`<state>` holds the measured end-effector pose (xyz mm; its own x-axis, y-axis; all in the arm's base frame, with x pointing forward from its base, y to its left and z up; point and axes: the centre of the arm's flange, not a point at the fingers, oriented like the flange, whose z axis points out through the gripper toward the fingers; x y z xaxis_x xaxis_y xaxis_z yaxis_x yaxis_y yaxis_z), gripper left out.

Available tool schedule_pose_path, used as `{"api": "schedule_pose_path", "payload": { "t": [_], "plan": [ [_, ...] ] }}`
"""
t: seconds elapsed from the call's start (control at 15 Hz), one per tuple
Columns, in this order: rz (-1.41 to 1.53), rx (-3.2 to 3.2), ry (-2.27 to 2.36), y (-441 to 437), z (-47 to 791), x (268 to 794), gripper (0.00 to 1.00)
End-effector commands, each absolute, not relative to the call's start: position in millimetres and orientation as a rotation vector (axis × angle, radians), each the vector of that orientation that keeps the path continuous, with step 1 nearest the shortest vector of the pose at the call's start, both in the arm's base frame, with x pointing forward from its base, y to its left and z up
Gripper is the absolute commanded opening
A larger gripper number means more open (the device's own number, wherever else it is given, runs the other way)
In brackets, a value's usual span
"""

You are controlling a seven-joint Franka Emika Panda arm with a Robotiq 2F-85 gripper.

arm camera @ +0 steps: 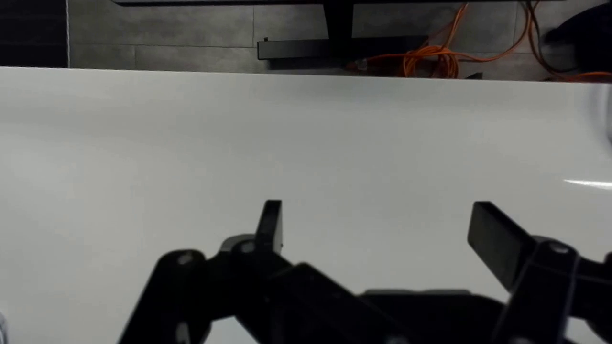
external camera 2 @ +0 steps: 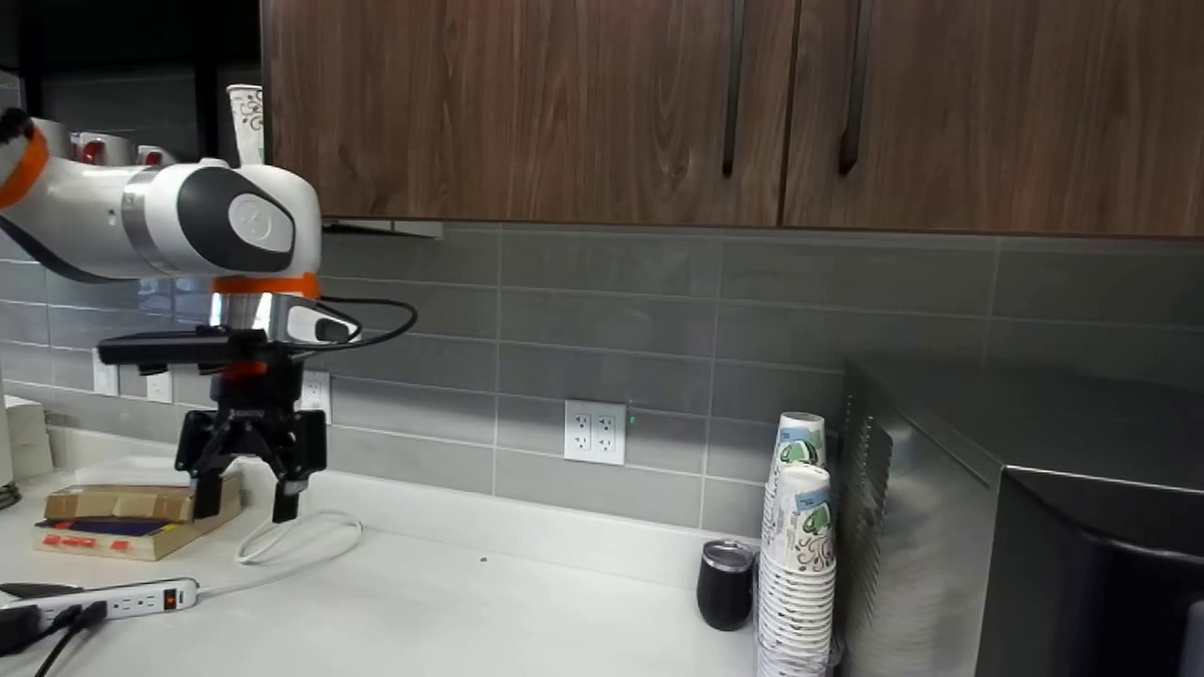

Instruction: Remove the paper cup from the cabinet and put it on the counter

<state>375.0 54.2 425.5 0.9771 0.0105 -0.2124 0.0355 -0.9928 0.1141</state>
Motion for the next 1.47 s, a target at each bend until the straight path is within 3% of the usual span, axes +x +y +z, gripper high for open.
{"api": "schedule_pose_path", "payload": {
  "t": [0.0, 0.93, 1.4],
  "plan": [
    [-0.169, 2.984, 0.180, 81, 447, 318, 1.00],
    [0.810, 2.792, 0.702, 248, 654, 142, 1.00],
    [1.107, 2.736, 0.688, 270, 764, 120, 1.00]
  ]
}}
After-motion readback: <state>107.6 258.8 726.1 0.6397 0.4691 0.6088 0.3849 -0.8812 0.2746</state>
